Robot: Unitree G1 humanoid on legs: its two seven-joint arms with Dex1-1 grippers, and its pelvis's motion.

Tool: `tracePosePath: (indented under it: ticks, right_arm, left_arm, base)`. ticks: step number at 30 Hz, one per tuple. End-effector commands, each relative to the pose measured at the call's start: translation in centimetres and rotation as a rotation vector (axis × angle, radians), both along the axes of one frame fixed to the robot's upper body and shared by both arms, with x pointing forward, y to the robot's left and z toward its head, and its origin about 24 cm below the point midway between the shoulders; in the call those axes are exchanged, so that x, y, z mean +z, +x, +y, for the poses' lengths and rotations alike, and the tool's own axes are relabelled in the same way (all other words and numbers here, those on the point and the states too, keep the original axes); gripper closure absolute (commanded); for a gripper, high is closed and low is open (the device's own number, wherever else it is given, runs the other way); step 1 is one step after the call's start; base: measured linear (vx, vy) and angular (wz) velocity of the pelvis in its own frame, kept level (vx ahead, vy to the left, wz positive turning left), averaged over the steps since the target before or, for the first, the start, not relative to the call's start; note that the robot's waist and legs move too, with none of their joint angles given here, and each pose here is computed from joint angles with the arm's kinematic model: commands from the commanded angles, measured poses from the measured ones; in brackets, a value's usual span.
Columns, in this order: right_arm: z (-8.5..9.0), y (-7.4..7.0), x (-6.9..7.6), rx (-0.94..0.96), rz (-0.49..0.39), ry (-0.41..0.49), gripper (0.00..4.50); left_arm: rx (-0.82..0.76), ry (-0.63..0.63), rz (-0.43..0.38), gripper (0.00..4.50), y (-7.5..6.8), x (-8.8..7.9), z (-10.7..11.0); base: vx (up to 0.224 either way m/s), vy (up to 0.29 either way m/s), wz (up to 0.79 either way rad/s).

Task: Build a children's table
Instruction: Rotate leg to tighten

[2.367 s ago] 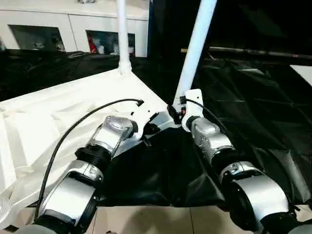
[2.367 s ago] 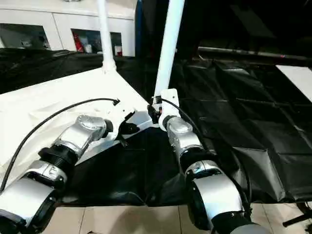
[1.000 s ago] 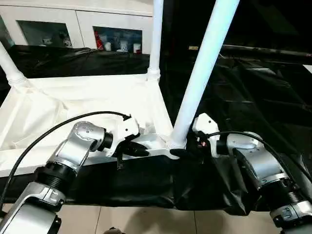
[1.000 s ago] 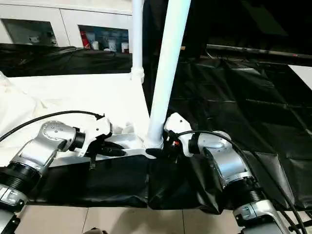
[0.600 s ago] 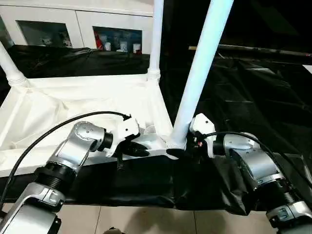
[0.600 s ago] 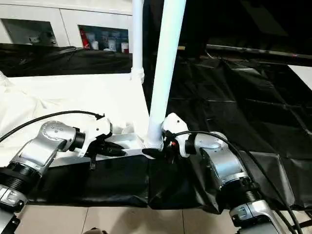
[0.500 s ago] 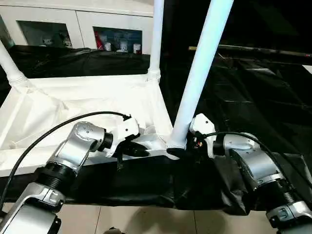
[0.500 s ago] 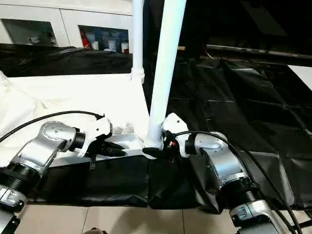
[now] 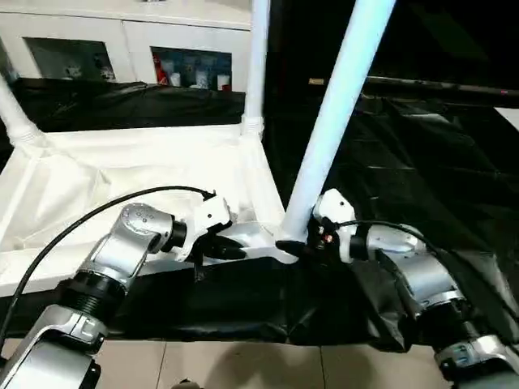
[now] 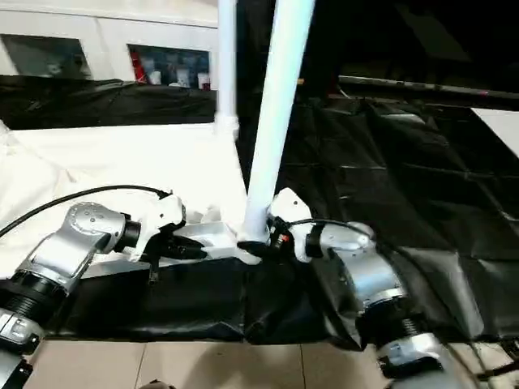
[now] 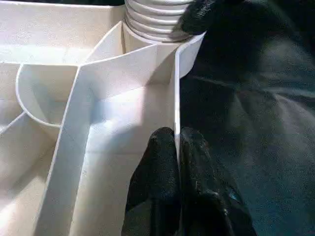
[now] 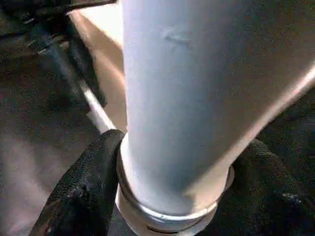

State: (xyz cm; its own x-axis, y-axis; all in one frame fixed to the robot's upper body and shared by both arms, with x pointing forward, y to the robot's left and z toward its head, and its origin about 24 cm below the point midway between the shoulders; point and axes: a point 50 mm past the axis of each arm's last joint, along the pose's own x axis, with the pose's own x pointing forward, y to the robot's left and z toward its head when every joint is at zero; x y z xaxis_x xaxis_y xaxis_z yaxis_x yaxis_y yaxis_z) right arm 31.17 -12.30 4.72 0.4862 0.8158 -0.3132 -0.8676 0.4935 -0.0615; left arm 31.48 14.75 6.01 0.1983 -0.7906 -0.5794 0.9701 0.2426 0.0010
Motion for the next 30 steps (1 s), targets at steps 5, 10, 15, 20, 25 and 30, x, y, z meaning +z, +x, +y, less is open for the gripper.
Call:
tracePosePath:
  ticks: [5, 10, 15, 20, 25, 30]
  right_arm:
    - [-1.1, 1.6, -3.7, -0.582, 0.104, 0.015, 1.75]
    - [1.6, 2.4, -4.1, -0.728, 0.142, 0.029, 1.75]
    - [3.5, 3.1, -3.4, -0.701, 0.118, 0.071, 1.40]
    - [3.5, 3.6, -2.0, -0.636, 0.069, 0.145, 0.96]
    - [2.9, 3.9, -0.4, -0.520, -0.031, 0.166, 0.80]
    - [0.8, 2.6, 0.4, -0.230, -0.054, 0.118, 0.80]
  left_arm:
    - [0.241, -0.042, -0.041, 4.50, 2.2, -0.7, -2.5]
    - [0.379, -0.006, -0.099, 4.50, 3.6, -1.0, -4.7]
    - [0.375, 0.024, -0.125, 4.50, 3.9, -1.1, -5.3]
    - [0.344, 0.025, -0.120, 4.50, 3.6, -1.2, -4.3]
    - [0.283, 0.022, -0.112, 4.50, 3.2, -1.2, -3.3]
    - [0.131, 0.013, -0.034, 4.50, 1.7, -1.2, -1.6]
  base:
    - [0.000, 0.000, 0.00]
    - [0.000, 0.000, 0.00]
    - [0.000, 0.000, 0.00]
    - [0.000, 0.000, 0.00]
    - [0.000, 0.000, 0.00]
    - [0.000, 0.000, 0.00]
